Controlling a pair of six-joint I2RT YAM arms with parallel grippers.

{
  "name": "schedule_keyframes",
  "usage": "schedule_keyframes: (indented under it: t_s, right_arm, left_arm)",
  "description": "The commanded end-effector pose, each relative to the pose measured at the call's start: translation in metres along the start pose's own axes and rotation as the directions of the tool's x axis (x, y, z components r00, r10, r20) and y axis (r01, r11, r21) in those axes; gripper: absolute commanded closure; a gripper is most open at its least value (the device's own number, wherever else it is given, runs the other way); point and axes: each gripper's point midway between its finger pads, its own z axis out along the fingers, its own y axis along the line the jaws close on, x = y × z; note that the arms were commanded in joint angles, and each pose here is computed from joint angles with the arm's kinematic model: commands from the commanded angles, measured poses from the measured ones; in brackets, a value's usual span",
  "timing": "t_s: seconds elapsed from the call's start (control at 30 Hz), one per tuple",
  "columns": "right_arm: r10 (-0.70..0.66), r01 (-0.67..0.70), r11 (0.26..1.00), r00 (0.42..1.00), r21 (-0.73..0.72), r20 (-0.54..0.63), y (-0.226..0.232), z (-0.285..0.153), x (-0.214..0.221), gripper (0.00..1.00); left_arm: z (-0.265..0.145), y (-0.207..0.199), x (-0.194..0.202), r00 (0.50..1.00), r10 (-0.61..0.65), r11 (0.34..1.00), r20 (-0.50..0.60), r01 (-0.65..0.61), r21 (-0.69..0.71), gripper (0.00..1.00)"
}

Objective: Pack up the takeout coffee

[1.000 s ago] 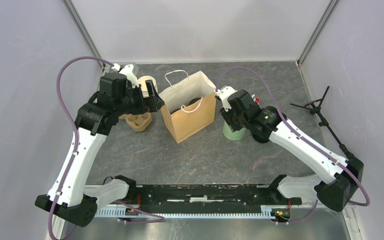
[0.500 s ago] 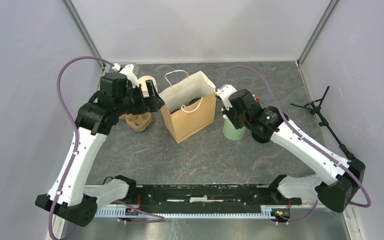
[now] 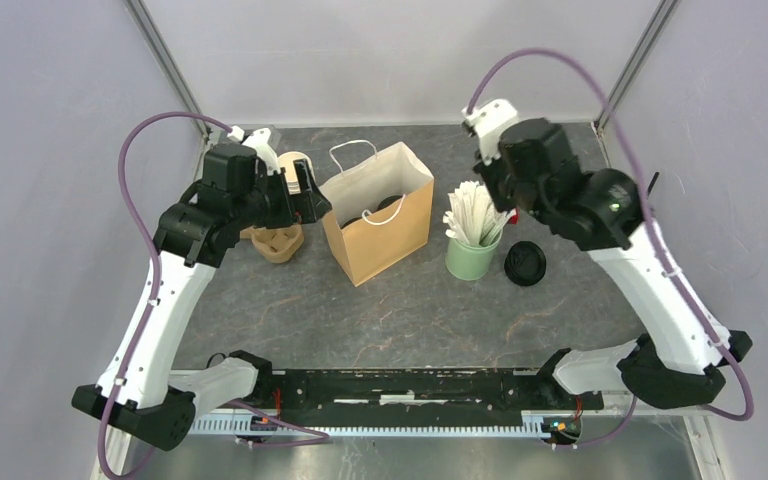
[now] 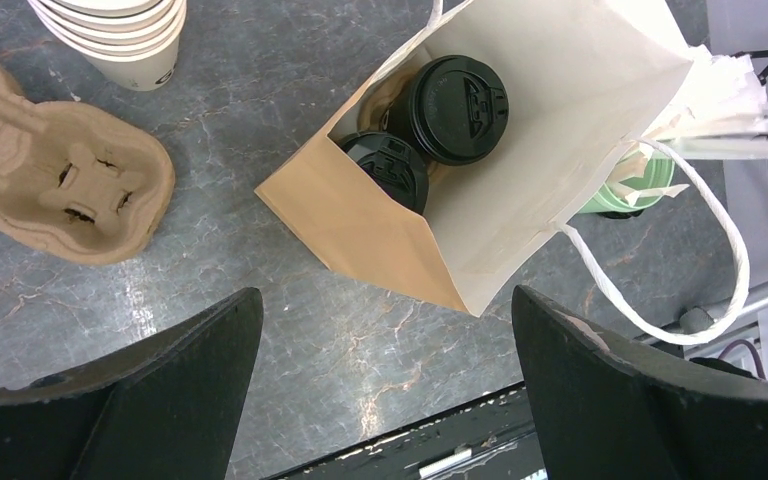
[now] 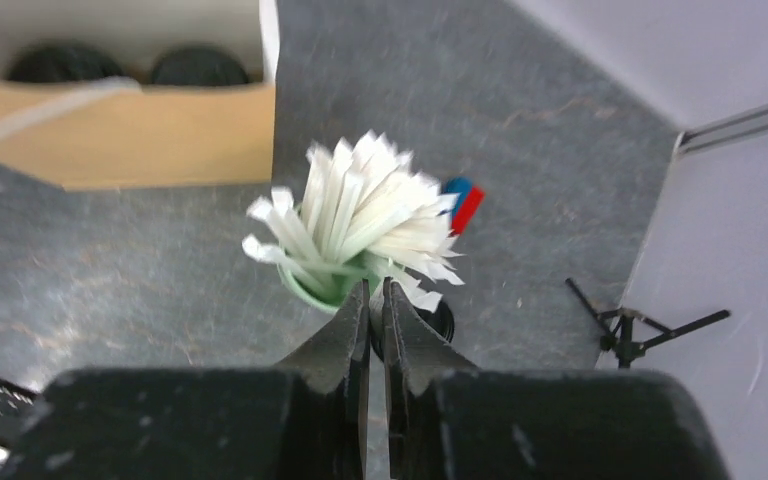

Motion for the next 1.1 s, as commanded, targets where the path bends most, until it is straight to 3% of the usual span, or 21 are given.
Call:
schedule_keyframes:
  t_s: [0.0,0.13,0.27,0.5,0.73,0.9,1.07]
  right_arm:
    - [0.112,-0.119,0.992,0.985,0.045,0.128,-0.031,-0.056,-0.041,0.91]
    - [0.271,-0.285,0.959,0.909,-0.004,0.317,-0.04,-0.085,-0.077,0.91]
    - [0.358,-0.359,0.93,0.831,-0.081,0.425,-0.038,-0.096,-0.098,0.9]
    - [0.392,-0.372,0.915,0.724,-0.157,0.567,-0.042,-0.114,-0.134,0.88]
    - [0.454,-0.323,0.889,0.716,-0.325,0.53,0.001,-0.087,-0.145,0.84]
    - [0.509,-0.281,0.846,0.678,-0.452,0.531,0.028,-0.075,-0.16,0.84]
    - [0.55,-0.301,0.804,0.704,-0.512,0.449,0.055,-0.042,-0.157,0.83]
  left_arm:
    - [0.001,-0.004,-0.012,0.999,0.033,0.999,0.042,-0.034,0.026,0.0]
    - [0.0,-0.005,-0.014,0.998,0.042,0.999,0.047,-0.043,0.028,0.0]
    - [-0.003,-0.007,-0.015,0.998,0.045,0.998,0.049,-0.046,0.035,0.0]
    - [-0.011,-0.003,-0.019,0.996,0.057,0.998,0.074,-0.057,0.009,0.0]
    - [-0.02,0.0,-0.024,0.992,0.057,0.998,0.114,-0.056,-0.01,0.0]
    - [-0.023,0.0,-0.023,0.992,0.053,0.999,0.118,-0.052,-0.009,0.0]
    - [-0.026,0.002,-0.024,0.99,0.065,0.998,0.124,-0.063,-0.019,0.0]
